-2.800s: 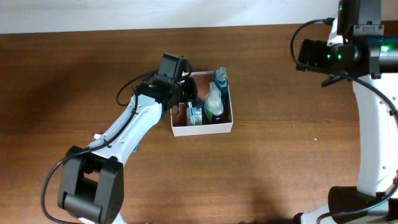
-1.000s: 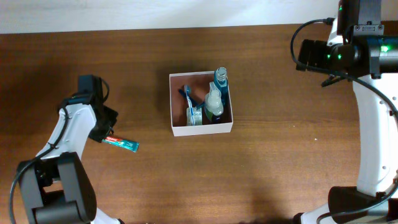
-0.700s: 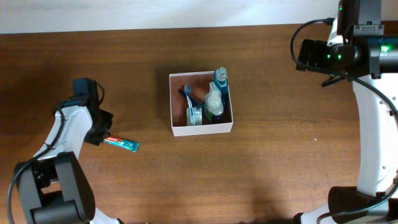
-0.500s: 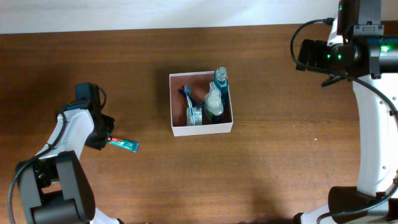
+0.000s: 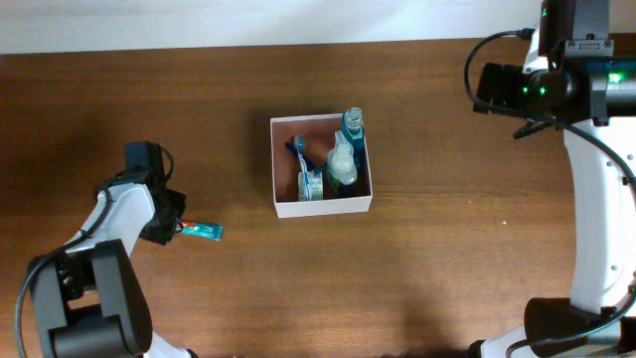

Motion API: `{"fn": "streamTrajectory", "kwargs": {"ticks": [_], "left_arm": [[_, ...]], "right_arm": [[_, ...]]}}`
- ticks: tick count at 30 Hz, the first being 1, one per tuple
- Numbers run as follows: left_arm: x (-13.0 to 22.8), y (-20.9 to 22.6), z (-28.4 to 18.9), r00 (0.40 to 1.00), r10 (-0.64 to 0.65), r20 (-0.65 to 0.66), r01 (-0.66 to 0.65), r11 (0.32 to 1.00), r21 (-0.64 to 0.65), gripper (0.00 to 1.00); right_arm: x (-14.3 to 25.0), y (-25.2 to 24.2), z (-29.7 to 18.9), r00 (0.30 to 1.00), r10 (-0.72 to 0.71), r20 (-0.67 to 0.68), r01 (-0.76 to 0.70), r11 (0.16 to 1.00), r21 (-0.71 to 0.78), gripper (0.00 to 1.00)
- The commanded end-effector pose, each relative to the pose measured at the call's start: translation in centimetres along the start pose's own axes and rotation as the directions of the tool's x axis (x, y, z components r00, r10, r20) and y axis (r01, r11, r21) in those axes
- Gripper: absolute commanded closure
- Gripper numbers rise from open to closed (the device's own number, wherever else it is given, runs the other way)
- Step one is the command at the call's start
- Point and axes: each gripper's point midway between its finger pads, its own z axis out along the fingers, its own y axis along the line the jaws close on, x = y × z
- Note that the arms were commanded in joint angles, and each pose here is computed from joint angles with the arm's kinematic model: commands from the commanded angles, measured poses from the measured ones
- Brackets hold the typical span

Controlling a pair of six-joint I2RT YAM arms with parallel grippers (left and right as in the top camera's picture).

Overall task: Pack container
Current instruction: 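Lower the left gripper onto the Colgate toothpaste tube cap end and grasp it, then lift the toothpaste tube with the left gripper and lower it into the box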

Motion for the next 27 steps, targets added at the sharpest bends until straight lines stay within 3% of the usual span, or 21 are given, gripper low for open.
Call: {"fn": "streamTrajectory", "kwargs": {"ticks": [1, 4, 7, 17, 24, 27], "left_arm": [[-0.2, 0.3, 0.0, 1.0, -0.023, 0.022, 0.022, 1.0, 0.01, 0.66], [-0.3, 0.0, 0.3, 0.999, -0.026, 0.032, 0.026, 0.999, 0.028, 0.67], [-0.5, -0.4, 0.2, 0.999, -0.03, 0.039, 0.028, 0.999, 0.046, 0.76], [-0.7, -1.1, -0.3, 0.999, -0.012, 0.038, 0.009, 0.997, 0.078, 0.92], [-1.9, -3.8, -4.8, 0.99, 0.104, 0.091, -0.122, 0.966, 0.228, 0.92], [-2.3, -5.6, -8.3, 0.986, 0.106, 0.125, -0.145, 0.924, 0.355, 0.92]], "right_arm": [[-0.2, -0.3, 0.0, 1.0, -0.001, 0.005, 0.001, 1.0, 0.014, 0.01], [-0.2, -0.3, 0.0, 1.0, -0.001, 0.005, 0.001, 1.0, 0.013, 0.01], [-0.2, -0.3, 0.0, 1.0, -0.001, 0.005, 0.001, 1.0, 0.014, 0.01], [-0.2, -0.3, 0.0, 1.0, -0.001, 0.005, 0.001, 1.0, 0.013, 0.01], [-0.2, -0.3, 0.0, 1.0, -0.001, 0.005, 0.001, 1.0, 0.014, 0.01], [-0.2, -0.3, 0.0, 1.0, -0.001, 0.005, 0.001, 1.0, 0.013, 0.01]]}}
